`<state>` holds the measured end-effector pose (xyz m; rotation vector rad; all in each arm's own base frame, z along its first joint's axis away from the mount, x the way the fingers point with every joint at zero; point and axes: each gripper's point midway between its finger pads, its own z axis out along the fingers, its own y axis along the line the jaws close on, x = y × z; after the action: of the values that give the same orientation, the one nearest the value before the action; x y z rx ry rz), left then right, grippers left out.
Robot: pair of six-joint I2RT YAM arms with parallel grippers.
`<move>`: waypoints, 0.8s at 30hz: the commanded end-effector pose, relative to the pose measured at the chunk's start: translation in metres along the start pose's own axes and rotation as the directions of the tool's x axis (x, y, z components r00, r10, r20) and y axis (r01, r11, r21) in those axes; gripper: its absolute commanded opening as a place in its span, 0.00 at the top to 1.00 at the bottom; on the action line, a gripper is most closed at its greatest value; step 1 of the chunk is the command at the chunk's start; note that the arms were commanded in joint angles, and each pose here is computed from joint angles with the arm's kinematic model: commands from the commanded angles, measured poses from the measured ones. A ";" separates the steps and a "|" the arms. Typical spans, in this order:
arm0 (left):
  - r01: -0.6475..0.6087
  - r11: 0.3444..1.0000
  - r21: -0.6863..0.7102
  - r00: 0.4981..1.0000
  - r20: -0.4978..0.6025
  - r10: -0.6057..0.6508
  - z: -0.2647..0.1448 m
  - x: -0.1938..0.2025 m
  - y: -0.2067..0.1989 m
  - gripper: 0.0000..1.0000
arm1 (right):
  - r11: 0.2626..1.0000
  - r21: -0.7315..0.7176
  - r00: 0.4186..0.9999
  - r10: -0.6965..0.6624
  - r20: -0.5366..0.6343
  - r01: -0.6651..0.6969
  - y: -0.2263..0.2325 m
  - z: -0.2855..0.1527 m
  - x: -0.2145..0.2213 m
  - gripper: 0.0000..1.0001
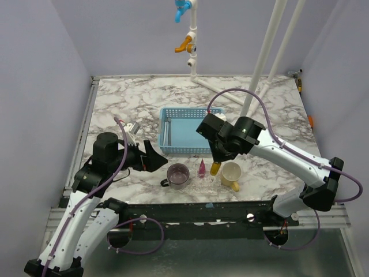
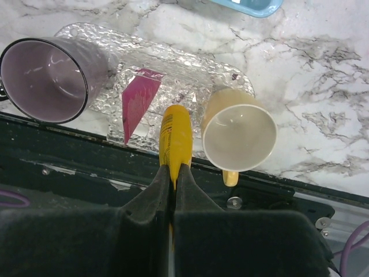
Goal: Prepare toiletry sets of a toothbrush and toothpaste on the tray
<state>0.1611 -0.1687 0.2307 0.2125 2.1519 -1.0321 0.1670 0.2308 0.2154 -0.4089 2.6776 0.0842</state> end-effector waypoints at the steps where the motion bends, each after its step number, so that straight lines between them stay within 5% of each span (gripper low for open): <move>1: -0.019 1.000 -0.006 1.000 0.022 0.019 0.003 0.000 0.006 0.01 | 0.997 -0.053 0.997 0.052 0.062 -0.049 0.008 -0.001 -0.012 0.99; 24: -0.010 1.000 -0.024 1.000 0.021 0.011 0.009 0.005 0.015 0.01 | 0.999 -0.012 0.997 0.047 0.053 -0.046 0.007 0.021 -0.008 0.99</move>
<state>0.1631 -0.1688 0.2154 0.2066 2.1612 -1.0281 0.1746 0.2426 0.2035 -0.3813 2.6530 0.1221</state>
